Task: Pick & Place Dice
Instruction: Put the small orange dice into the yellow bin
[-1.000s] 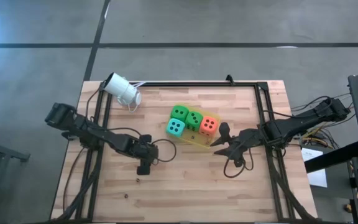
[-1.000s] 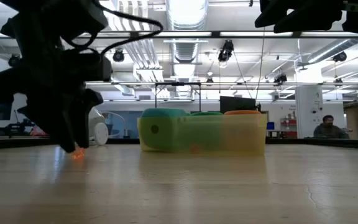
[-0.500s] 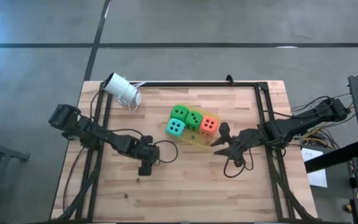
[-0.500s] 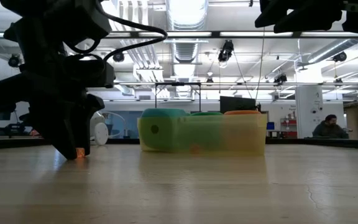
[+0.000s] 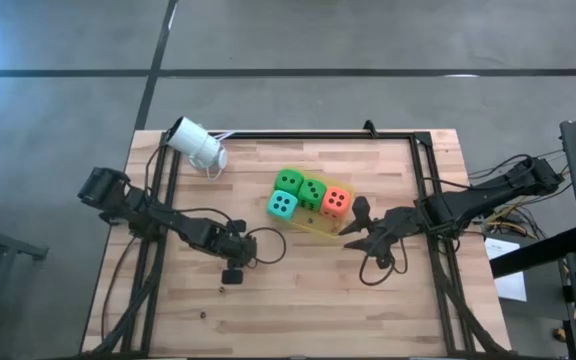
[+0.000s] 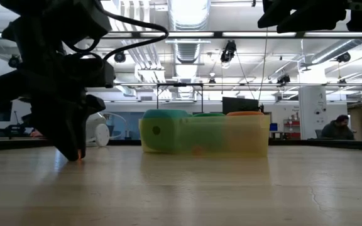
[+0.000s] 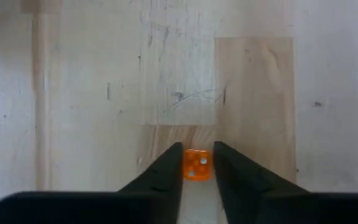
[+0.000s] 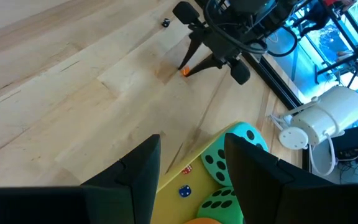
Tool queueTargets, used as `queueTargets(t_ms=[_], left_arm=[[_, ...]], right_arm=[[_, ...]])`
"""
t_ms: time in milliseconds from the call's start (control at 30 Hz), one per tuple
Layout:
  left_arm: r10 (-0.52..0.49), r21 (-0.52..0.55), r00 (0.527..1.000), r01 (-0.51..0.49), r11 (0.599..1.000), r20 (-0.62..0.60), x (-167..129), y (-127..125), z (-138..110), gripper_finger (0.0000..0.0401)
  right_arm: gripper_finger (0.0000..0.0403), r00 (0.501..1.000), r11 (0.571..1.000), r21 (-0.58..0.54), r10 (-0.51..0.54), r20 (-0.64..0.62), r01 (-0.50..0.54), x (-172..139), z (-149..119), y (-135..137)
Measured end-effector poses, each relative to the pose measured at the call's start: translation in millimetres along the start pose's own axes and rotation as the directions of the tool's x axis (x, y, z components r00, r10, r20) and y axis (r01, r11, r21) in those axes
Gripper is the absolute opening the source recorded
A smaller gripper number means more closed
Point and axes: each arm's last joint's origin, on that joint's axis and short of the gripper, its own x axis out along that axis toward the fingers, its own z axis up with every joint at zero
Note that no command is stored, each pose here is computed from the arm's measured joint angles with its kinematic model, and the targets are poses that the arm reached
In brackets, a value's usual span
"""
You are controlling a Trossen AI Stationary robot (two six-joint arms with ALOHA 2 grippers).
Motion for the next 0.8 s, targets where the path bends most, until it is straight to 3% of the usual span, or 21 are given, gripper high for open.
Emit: queueTargets(t_ms=[167, 500, 800], left_arm=[[0.003, 0.006, 1.000, -0.003, 1.000, -0.002, -0.1, 0.1, -0.2, 0.0047], [0.022, 0.002, 1.000, -0.022, 1.000, 0.018, -6.4, -0.1, 6.9, 0.0047], [0.072, -0.005, 0.980, -0.073, 0.997, 0.183, -32.5, -4.9, 46.6, 0.0047]], right_arm=[[0.0173, 1.000, 1.000, 0.000, 0.000, 0.000, 0.000, 0.0, 0.0, 0.0], [0.0173, 1.000, 1.000, 0.000, 0.000, 0.000, 0.000, 0.0, 0.0, 0.0], [0.0173, 1.000, 0.999, -0.039, 0.001, -0.003, -0.001, 0.4, -0.9, 0.6]])
